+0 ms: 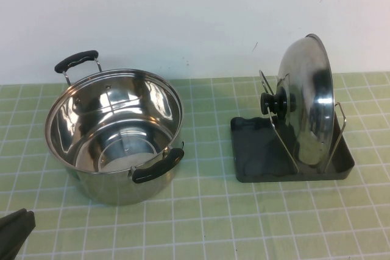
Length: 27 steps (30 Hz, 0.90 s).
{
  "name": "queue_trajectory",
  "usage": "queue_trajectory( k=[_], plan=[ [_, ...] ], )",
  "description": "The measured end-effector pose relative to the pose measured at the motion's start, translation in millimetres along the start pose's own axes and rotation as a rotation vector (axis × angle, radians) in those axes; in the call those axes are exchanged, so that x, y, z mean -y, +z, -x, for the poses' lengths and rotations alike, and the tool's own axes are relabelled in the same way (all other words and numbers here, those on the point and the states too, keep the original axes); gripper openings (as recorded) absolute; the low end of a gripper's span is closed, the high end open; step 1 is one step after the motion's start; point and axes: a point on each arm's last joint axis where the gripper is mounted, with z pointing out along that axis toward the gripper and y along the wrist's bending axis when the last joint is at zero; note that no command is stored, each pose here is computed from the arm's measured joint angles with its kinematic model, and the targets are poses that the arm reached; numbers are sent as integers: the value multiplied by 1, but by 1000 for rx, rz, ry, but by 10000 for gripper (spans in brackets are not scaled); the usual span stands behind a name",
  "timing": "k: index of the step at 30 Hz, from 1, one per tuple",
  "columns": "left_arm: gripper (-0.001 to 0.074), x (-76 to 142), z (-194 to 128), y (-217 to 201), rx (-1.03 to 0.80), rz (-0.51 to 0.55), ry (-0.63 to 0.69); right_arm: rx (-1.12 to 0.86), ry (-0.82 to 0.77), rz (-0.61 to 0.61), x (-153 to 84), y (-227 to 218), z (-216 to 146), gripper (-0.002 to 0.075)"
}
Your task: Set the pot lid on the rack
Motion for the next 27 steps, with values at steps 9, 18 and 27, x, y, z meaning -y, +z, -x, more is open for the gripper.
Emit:
queue_trajectory(
  k=[9, 18, 27],
  plan=[
    [-1, -10, -16, -6, -29, 72, -106, 1, 0, -1, 0, 0, 0, 0],
    [-1, -18, -49, -15, 67, 218, -188, 3, 2, -3, 0, 0, 0, 0],
    [-1, -26, -96, 1, 60, 347, -176, 4, 5, -1, 0, 0, 0, 0]
  ],
)
